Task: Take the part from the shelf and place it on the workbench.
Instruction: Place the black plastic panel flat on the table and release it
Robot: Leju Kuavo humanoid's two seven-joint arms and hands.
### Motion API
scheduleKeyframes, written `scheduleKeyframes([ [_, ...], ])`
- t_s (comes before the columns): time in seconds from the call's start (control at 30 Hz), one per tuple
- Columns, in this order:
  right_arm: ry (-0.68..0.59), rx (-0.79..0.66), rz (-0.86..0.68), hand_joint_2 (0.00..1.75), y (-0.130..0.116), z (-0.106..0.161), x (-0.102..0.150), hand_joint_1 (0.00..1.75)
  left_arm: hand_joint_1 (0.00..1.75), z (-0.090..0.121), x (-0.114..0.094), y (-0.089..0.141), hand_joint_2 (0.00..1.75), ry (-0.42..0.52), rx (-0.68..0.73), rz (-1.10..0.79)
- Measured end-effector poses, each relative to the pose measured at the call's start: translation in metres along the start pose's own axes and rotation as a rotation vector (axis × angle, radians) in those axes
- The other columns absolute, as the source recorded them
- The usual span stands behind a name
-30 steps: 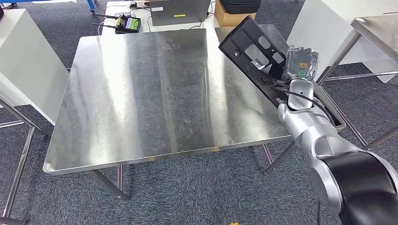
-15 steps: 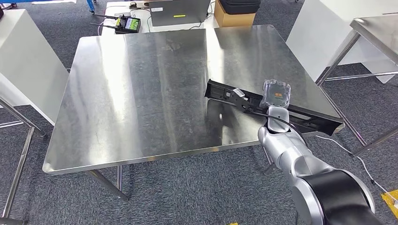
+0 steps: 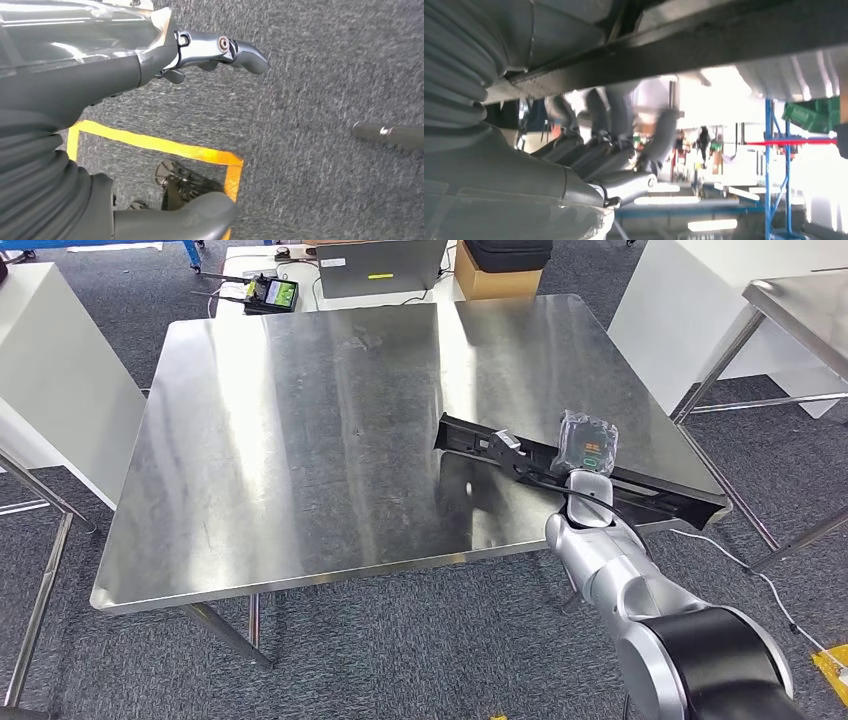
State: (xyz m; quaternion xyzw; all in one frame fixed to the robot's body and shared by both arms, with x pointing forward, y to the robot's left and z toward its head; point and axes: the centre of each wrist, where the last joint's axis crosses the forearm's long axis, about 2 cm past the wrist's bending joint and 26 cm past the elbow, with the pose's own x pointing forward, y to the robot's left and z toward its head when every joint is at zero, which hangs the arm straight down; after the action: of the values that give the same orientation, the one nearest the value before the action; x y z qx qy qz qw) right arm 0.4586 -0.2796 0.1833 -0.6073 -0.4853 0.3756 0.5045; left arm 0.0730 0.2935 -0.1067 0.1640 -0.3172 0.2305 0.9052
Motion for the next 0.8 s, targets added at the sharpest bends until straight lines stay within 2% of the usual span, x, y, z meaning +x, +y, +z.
scheduleKeyframes([
  [0.2, 0.028, -0.015, -0.011, 1.75, 0.001, -0.002, -0.009, 0.00, 0.00, -0.001, 0.002, -0.002, 0.00, 0.048, -0.042, -0.035],
  [0.53, 0.062, -0.009, -0.036, 1.75, 0.000, -0.005, -0.021, 0.00, 0.00, -0.002, 0.005, -0.004, 0.00, 0.055, -0.063, -0.052],
  [0.63, 0.058, 0.050, -0.067, 1.75, -0.002, -0.008, -0.021, 0.00, 0.00, -0.002, 0.005, -0.004, 0.00, 0.057, -0.063, -0.052],
  [0.8, 0.047, 0.247, -0.141, 1.75, -0.013, -0.018, -0.015, 0.00, 0.00, -0.002, 0.006, -0.005, 0.00, 0.060, -0.064, -0.052],
])
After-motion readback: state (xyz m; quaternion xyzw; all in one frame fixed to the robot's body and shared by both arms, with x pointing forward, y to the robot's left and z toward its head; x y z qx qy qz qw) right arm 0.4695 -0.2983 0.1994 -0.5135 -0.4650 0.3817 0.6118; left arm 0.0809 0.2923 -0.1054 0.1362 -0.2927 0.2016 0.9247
